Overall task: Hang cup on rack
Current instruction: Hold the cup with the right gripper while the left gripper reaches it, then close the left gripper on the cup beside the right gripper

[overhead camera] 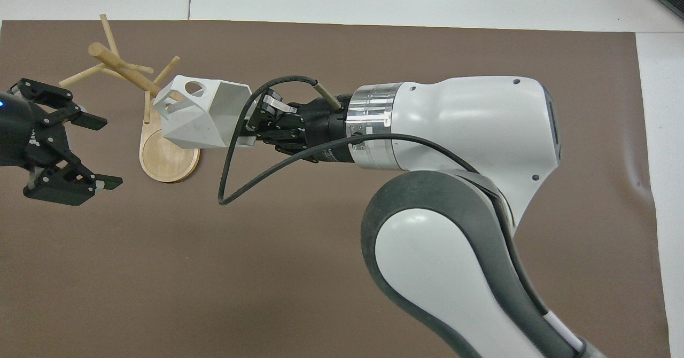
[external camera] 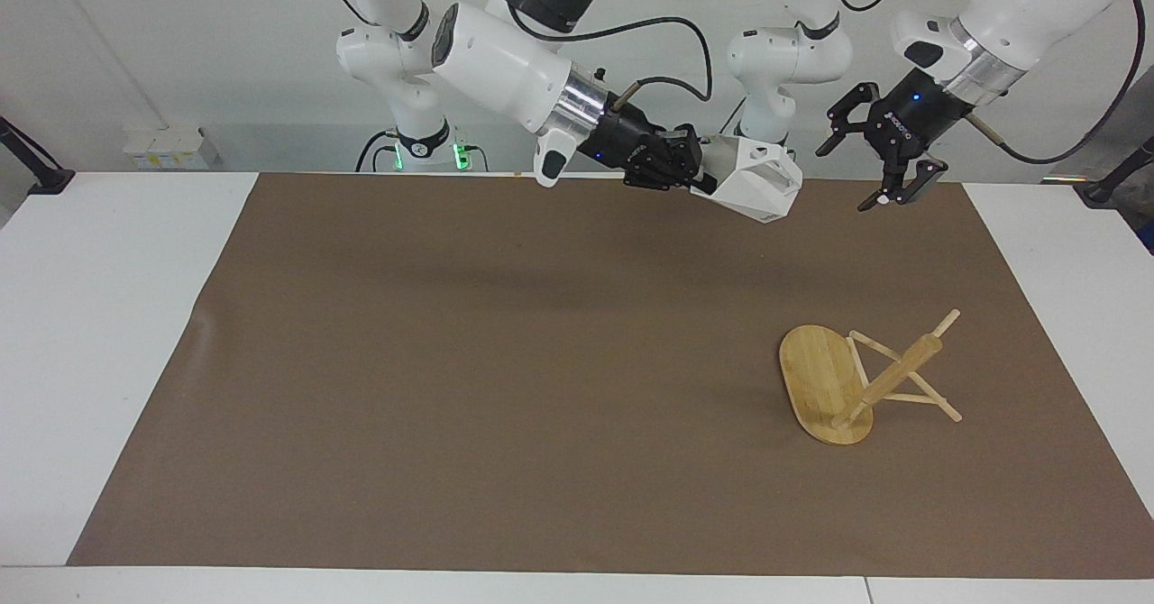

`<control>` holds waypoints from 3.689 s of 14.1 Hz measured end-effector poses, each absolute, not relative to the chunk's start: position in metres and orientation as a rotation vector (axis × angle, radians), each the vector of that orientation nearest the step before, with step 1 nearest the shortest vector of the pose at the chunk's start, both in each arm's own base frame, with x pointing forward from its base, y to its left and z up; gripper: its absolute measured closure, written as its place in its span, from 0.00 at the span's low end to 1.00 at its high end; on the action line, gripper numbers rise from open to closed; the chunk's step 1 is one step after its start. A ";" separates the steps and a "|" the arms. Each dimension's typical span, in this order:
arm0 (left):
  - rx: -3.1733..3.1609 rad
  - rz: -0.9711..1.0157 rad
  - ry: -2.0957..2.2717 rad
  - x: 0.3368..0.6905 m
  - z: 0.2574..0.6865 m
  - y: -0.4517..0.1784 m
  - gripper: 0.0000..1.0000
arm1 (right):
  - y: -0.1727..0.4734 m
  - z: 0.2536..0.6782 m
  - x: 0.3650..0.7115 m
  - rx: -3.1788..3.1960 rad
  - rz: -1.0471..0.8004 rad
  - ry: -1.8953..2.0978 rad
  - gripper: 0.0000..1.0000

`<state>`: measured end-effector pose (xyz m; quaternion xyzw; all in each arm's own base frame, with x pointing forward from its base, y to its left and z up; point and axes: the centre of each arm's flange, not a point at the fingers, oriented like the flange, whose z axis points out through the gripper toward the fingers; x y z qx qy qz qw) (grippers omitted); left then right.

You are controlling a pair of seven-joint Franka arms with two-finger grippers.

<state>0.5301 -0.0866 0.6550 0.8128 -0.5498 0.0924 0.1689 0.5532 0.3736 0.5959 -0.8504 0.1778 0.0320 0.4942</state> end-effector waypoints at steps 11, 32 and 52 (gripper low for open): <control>2.174 0.513 -1.537 0.528 0.633 -0.096 0.00 | 0.382 0.591 0.550 -2.067 0.093 0.422 0.96; 2.040 0.620 -1.672 0.516 0.621 -0.122 0.24 | 0.403 0.580 0.540 -2.079 0.128 0.396 0.96; 2.129 0.578 -1.524 0.506 0.628 -0.121 0.24 | 0.403 0.585 0.540 -2.075 0.125 0.391 0.96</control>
